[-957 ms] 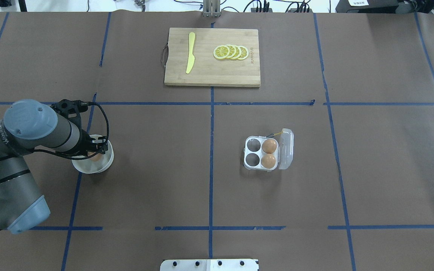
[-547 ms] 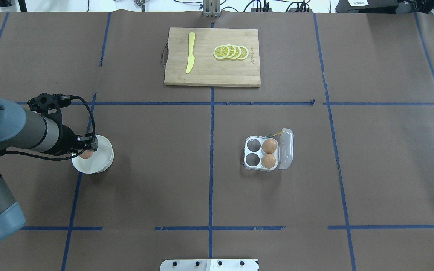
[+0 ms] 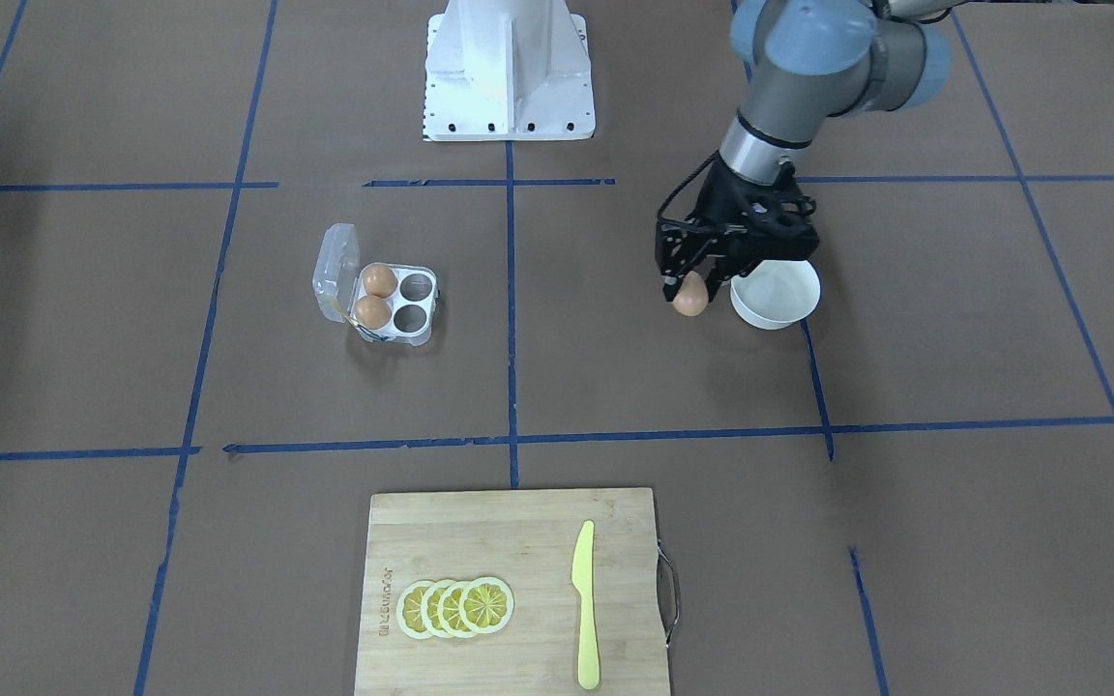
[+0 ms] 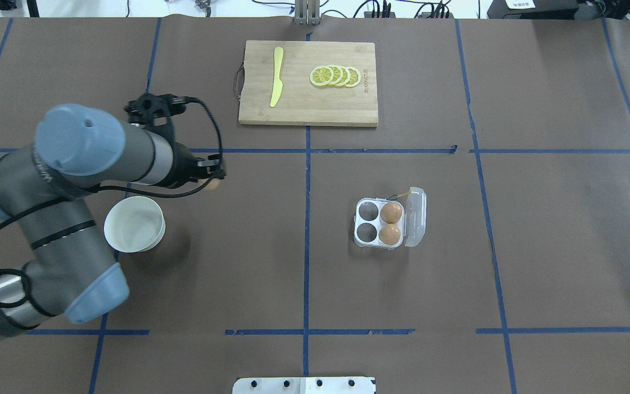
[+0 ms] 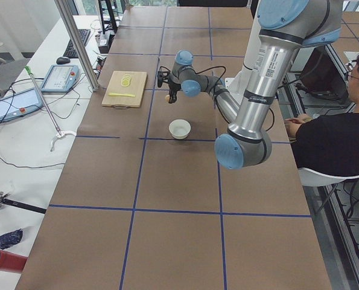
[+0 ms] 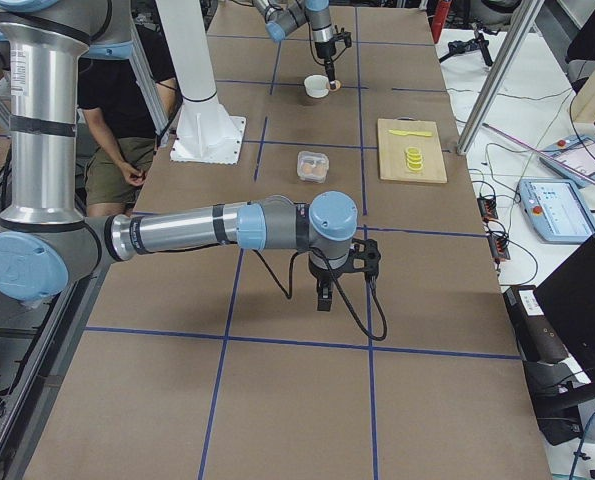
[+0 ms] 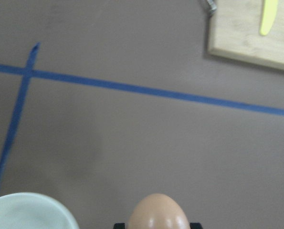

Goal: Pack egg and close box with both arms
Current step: 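Lift the egg with the left gripper and carry it to the carton, then lower the egg into an empty carton cup and open the left gripper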

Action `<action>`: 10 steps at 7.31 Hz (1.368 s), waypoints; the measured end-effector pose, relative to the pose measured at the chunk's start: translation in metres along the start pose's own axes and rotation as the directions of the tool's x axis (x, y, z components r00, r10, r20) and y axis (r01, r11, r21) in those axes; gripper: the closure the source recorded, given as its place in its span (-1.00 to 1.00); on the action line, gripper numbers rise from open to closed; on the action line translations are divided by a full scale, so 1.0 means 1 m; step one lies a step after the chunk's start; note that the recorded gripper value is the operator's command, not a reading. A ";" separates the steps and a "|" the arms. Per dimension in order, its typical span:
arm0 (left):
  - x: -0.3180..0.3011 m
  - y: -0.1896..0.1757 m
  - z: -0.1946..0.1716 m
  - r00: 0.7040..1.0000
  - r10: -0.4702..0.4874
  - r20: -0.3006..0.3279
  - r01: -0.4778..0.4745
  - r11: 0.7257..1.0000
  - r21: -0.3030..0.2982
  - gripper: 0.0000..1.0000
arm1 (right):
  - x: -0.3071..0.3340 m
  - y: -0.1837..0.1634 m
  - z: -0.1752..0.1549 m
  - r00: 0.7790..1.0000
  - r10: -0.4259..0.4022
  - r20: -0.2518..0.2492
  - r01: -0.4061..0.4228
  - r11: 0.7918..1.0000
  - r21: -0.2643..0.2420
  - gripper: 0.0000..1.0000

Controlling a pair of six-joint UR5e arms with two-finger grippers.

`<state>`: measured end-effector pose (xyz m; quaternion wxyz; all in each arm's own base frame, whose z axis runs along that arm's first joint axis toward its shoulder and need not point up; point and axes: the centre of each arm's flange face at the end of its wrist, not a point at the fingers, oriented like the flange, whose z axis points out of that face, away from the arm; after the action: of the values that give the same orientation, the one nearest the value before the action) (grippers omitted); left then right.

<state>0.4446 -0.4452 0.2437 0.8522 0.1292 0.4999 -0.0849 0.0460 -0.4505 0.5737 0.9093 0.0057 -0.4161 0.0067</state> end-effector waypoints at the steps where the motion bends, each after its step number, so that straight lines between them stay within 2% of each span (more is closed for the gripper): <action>1: 0.035 0.008 0.019 0.993 0.043 -0.108 -0.040 0.999 0.025 1.00 | 0.000 0.000 0.000 1.000 0.000 0.000 0.000 1.000 0.000 -1.00; 2: 0.068 0.025 0.042 0.972 0.090 -0.219 -0.084 0.996 0.038 1.00 | 0.000 0.001 0.001 1.000 0.002 0.001 -0.002 1.000 -0.001 -1.00; 3: 0.105 0.040 0.058 0.948 0.134 -0.290 -0.125 0.991 0.052 1.00 | 0.001 0.001 0.001 1.000 0.004 0.002 -0.004 1.000 -0.002 -1.00; 4: 0.144 0.052 0.068 0.928 0.170 -0.332 -0.154 0.985 0.075 1.00 | 0.001 0.002 0.001 1.000 0.005 0.003 -0.005 1.000 -0.003 -1.00; 6: 0.191 0.068 0.091 0.898 0.205 -0.389 -0.177 0.978 0.108 1.00 | 0.002 0.002 0.002 1.000 0.008 0.003 -0.008 1.000 -0.005 -1.00; 8: 0.197 0.085 0.108 0.891 0.213 -0.400 -0.172 0.976 0.134 1.00 | 0.003 0.004 0.003 1.000 0.010 0.008 -0.010 1.000 -0.007 -1.00; 9: 0.198 0.091 0.111 0.891 0.214 -0.400 -0.172 0.975 0.138 0.76 | 0.003 0.004 0.004 1.000 0.012 0.018 -0.012 1.000 -0.010 -1.00; 10: 0.199 0.094 0.112 0.890 0.216 -0.401 -0.174 0.975 0.138 -0.29 | 0.002 0.005 0.004 0.999 0.013 0.030 -0.013 1.000 -0.011 -1.00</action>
<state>0.6597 -0.3930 0.1346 0.7239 0.2354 0.6485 0.0059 0.0442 -0.4458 0.5779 0.9029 -0.0020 -0.4297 0.0100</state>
